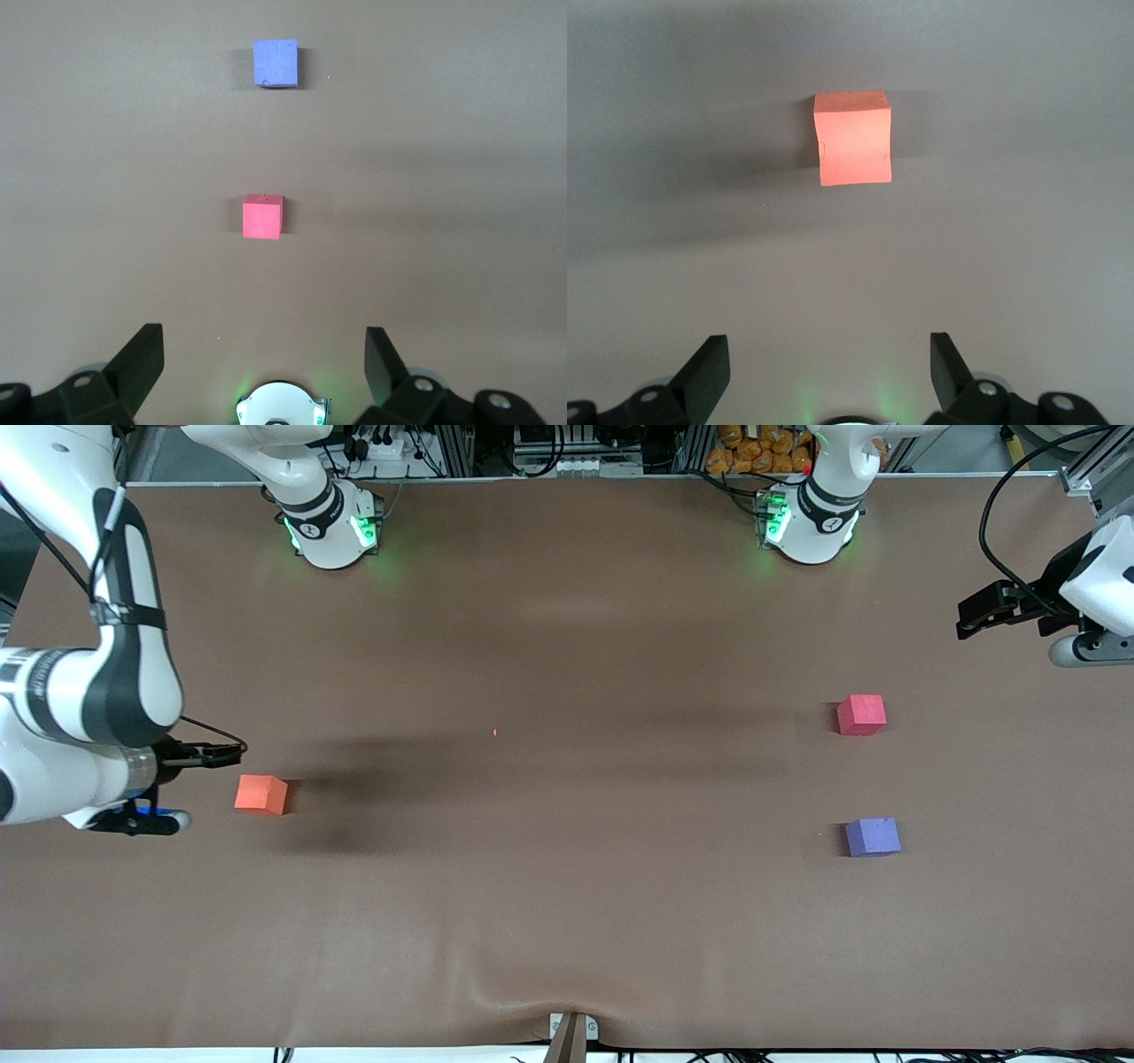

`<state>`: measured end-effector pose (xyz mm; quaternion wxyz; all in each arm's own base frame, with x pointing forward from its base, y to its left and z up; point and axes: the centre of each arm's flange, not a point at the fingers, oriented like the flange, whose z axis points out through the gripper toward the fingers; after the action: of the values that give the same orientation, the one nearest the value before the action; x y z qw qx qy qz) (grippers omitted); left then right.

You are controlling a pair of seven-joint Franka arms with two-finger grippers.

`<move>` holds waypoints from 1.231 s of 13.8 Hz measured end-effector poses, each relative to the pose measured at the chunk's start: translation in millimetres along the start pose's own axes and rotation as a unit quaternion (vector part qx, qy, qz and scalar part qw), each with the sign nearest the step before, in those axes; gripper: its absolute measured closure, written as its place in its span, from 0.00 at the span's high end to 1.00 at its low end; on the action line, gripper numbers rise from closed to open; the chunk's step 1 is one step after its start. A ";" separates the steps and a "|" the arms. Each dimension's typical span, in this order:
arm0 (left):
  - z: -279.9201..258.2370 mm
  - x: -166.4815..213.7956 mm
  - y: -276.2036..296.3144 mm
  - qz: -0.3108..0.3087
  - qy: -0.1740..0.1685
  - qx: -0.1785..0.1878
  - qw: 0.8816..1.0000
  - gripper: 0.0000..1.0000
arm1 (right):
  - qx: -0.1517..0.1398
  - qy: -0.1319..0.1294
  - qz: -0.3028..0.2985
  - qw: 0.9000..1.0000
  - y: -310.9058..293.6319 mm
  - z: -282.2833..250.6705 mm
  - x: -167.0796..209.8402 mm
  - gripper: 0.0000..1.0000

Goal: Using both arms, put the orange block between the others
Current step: 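Lower the right gripper over the orange cube and close on it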

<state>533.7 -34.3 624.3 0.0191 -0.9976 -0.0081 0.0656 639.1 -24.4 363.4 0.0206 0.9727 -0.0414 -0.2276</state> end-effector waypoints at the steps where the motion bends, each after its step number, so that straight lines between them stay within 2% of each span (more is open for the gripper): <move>1: 0.3 0.1 0.0 0.000 0.000 0.000 1.000 1.00 | -0.001 -0.009 0.003 1.000 -1.1 9.3 3.5 1.00; 2: 0.7 0.2 0.0 0.000 0.000 0.000 1.000 1.00 | -0.002 -0.016 0.004 1.000 -0.7 22.3 7.8 1.00; 5: 1.8 0.7 0.1 0.000 0.000 0.000 1.000 1.00 | -0.002 -0.012 0.005 1.000 -1.1 86.7 22.9 1.00; 7: 2.6 1.1 0.2 0.000 -0.001 0.000 1.000 1.00 | -0.004 0.008 0.001 1.000 -6.7 127.3 29.2 1.00; 9: 3.7 1.4 0.3 0.000 -0.002 0.000 1.000 1.00 | -0.003 0.041 0.003 0.999 -4.8 149.5 36.2 1.00; 13: 4.6 2.0 0.3 0.000 -0.001 0.000 1.000 1.00 | 0.005 0.067 0.023 0.998 21.9 142.3 41.3 1.00; 17: 4.7 2.3 0.4 0.000 0.000 0.000 1.000 1.00 | 0.008 0.101 0.023 0.995 22.5 103.4 36.0 1.00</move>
<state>535.3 -34.4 619.4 0.0190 -0.9976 -0.0079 0.0660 623.7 -52.2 256.3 0.0216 0.9896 -0.0631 -0.1272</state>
